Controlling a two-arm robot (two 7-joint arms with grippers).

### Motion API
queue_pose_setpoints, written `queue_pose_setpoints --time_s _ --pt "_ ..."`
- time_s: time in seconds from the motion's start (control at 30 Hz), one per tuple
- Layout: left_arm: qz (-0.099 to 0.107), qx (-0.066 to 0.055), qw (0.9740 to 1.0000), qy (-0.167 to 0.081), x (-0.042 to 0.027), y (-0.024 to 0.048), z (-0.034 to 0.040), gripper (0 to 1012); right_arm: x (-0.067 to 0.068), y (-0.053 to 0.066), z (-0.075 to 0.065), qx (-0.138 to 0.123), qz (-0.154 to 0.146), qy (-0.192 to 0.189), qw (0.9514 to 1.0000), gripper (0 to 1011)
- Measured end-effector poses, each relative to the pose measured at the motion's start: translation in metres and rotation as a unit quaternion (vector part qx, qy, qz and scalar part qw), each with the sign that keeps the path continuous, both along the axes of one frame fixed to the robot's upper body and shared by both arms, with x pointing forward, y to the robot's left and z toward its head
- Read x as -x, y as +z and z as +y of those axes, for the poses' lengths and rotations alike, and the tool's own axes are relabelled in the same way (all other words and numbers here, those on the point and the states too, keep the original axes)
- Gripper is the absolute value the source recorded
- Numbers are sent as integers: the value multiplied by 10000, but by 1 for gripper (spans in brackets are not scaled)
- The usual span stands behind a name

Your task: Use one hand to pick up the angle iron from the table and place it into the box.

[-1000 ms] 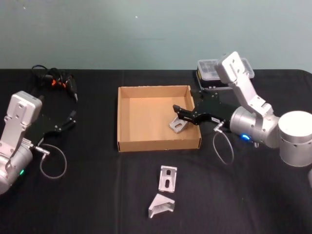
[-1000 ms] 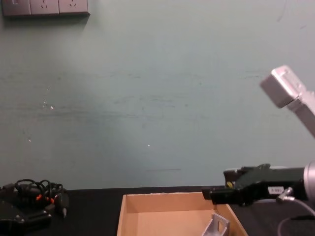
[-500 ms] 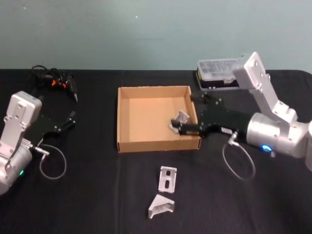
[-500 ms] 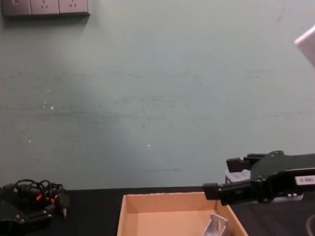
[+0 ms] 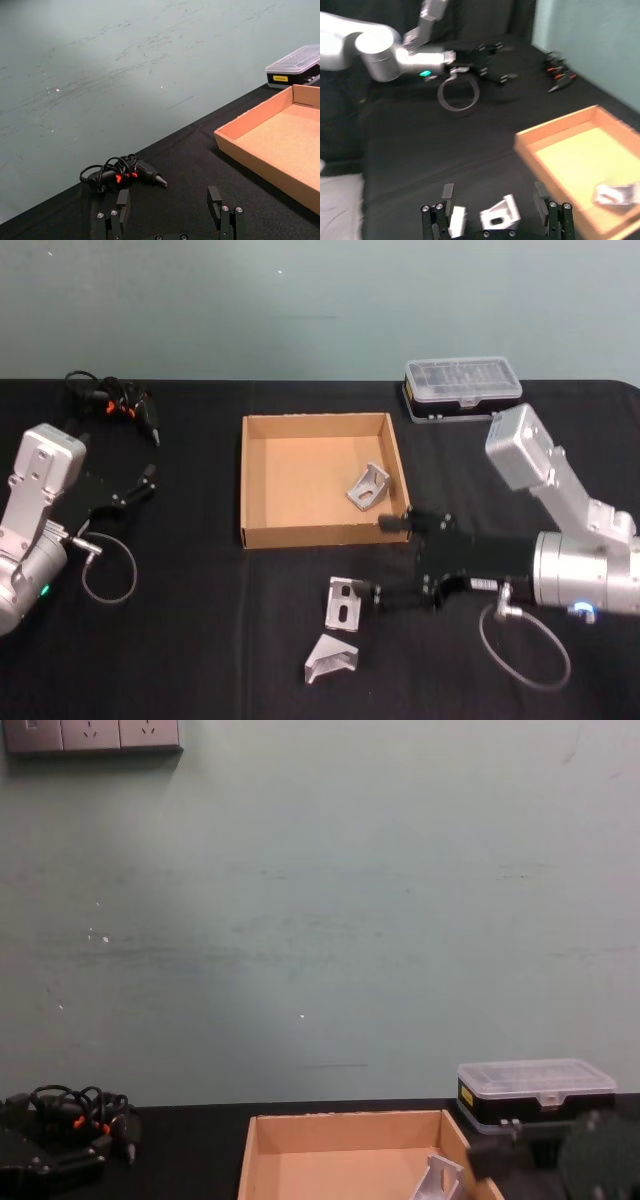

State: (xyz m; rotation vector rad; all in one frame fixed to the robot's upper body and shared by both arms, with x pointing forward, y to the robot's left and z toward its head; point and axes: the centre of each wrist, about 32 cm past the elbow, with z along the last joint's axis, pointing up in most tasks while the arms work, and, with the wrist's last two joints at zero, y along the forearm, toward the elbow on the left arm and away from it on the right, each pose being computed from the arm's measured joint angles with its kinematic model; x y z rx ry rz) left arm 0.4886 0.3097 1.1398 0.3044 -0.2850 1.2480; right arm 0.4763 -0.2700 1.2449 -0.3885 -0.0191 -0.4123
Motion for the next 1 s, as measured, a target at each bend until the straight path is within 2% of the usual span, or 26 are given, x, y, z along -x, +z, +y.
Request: queue_pose_setpoints --time_s 0.23,0.43,0.73,1.0 --pt "0 0 10000 0 0 0 0 1011 132 -55 38 251 322 379 9984 1003" --pt "0 0 10000 0 0 0 0 1011 197 -170 82 536 535 533 9957 1003" --pt "0 0 10000 0 0 0 0 1011 171 -341 144 795 655 554 9931 1003" --pt "0 0 10000 0 0 0 0 1011 102 -478 209 856 683 507 9927 1003"
